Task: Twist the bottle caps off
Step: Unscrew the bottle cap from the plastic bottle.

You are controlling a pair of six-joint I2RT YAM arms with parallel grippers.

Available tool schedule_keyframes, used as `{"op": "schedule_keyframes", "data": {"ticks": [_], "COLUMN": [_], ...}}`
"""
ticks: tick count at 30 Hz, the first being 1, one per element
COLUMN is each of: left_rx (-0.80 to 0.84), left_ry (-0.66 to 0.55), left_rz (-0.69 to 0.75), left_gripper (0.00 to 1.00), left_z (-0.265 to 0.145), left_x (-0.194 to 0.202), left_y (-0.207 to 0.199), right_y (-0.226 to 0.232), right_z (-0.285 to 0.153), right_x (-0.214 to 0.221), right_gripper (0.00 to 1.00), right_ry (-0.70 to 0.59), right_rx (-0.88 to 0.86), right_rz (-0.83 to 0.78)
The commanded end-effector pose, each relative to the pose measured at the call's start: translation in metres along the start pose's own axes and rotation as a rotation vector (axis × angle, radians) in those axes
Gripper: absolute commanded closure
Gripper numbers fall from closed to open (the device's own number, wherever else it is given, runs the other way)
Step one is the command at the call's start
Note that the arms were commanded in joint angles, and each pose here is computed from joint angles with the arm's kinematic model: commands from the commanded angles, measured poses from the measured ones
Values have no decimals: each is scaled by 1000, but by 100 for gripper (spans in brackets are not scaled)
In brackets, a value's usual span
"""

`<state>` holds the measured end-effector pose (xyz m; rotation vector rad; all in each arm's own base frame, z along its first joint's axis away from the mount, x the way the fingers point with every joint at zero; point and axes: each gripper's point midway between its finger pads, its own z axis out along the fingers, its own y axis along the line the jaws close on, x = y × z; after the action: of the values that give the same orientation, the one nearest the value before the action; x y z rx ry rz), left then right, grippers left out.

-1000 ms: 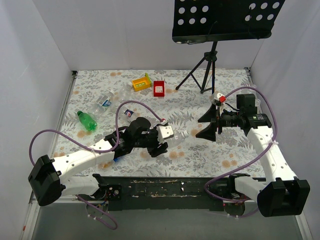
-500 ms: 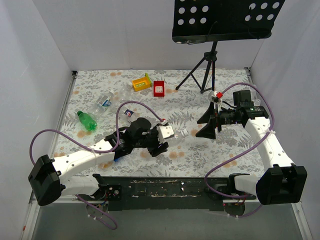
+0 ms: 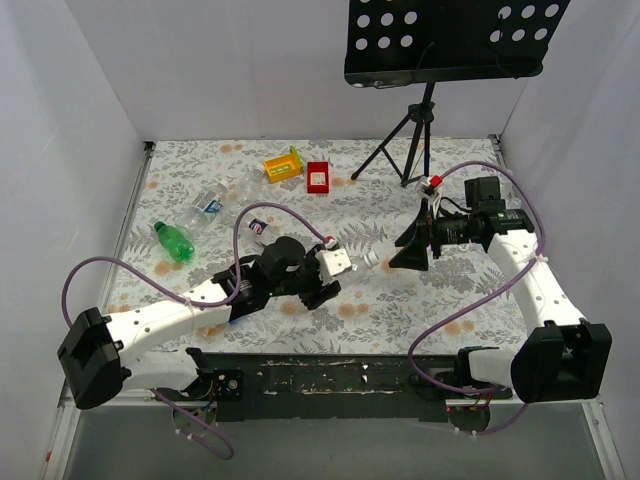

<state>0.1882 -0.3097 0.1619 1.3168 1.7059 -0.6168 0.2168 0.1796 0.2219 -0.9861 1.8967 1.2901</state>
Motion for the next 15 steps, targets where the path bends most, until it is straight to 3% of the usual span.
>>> {"op": "schedule_keyframes", "data": {"ticks": [1,6,15], "left_rx": [-46,-52,-63], "left_ry": [-45,-40,-34], "left_rz": [20,16,22], "left_gripper": [87,87,87], "left_z": [2,8,14], "left_x": [-15,-18,-21], "left_y": [7,9,9], "right_y": [-9,-3,4], "right_z": [4,20,38], "right_x": [-20,-21,-11], "right_gripper": [2,2,5], "right_ry": [-35,-22,22], "right_rx": [58,37,-5], "right_rz": [103,211,245]}}
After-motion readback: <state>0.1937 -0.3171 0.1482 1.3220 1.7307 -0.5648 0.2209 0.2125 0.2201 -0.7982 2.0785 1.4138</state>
